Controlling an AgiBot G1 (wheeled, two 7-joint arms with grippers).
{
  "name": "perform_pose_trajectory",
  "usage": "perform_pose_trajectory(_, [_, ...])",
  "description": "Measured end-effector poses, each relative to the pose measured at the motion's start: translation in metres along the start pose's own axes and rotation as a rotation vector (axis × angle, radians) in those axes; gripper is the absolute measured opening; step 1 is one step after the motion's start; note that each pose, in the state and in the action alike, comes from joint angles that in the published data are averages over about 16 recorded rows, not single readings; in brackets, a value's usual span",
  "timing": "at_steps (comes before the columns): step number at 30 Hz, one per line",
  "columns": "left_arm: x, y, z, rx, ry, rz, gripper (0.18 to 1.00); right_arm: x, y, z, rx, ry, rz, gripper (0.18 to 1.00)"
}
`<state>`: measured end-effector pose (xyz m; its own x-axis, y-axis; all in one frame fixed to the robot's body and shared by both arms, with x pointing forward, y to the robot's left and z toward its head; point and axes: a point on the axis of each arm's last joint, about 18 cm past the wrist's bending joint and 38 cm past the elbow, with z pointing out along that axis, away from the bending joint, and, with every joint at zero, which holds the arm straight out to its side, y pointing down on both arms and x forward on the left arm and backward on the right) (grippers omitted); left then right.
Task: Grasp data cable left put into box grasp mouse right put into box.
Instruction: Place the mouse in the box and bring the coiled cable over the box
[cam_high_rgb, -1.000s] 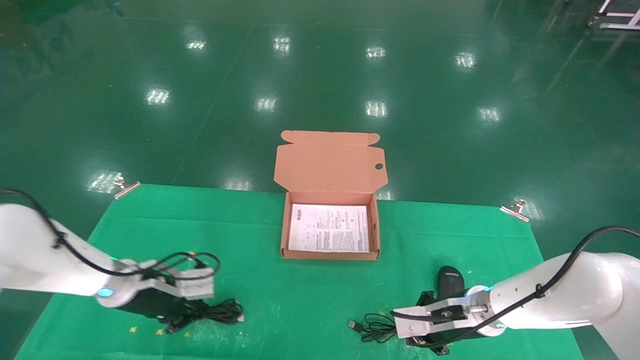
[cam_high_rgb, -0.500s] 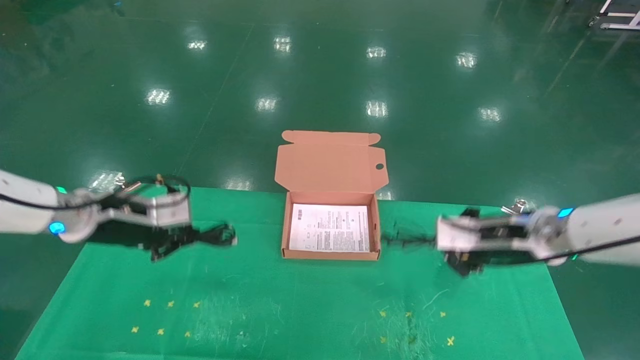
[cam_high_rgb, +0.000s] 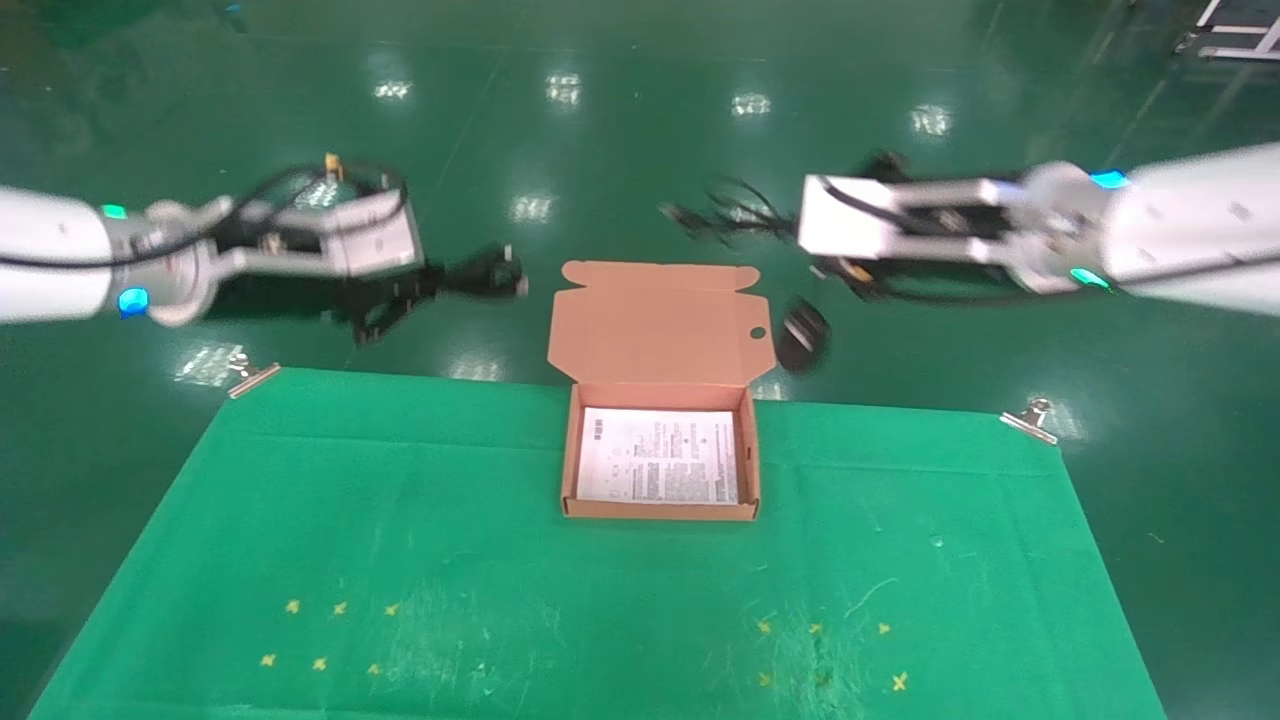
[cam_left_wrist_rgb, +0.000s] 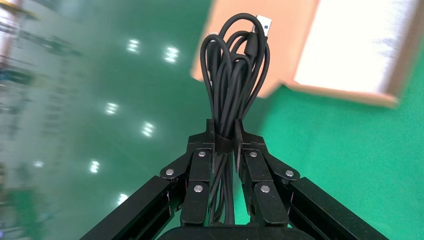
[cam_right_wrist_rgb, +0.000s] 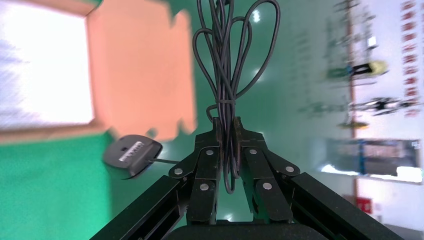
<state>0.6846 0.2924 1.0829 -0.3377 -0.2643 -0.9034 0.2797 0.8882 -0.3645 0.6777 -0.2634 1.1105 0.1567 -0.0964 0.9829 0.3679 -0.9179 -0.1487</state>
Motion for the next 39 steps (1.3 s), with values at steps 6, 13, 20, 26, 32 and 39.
perform_pose_trajectory(6, [-0.026,-0.022,-0.002,0.023,-0.089,0.018,0.249,0.029,-0.028,0.015,0.059,0.063,-0.02,0.216])
perform_pose_trajectory(13, [-0.038,-0.031,-0.003,0.019,-0.128,0.034,0.249,0.04,-0.043,0.027,0.091,0.08,-0.021,0.215])
perform_pose_trajectory(20, [-0.032,-0.017,-0.001,-0.032,-0.115,0.039,0.248,0.03,-0.045,0.038,0.101,0.054,-0.001,0.215])
perform_pose_trajectory(26, [-0.021,0.008,0.002,-0.109,-0.087,0.032,0.248,0.008,-0.043,0.053,0.1,0.007,0.027,0.215])
perform_pose_trajectory(32, [-0.012,0.03,0.0,-0.19,-0.074,0.031,0.248,-0.018,-0.044,0.073,0.105,-0.047,0.057,0.215])
perform_pose_trajectory(39, [-0.006,0.046,-0.004,-0.256,-0.07,0.021,0.248,-0.046,-0.055,0.094,0.133,-0.107,0.089,0.215])
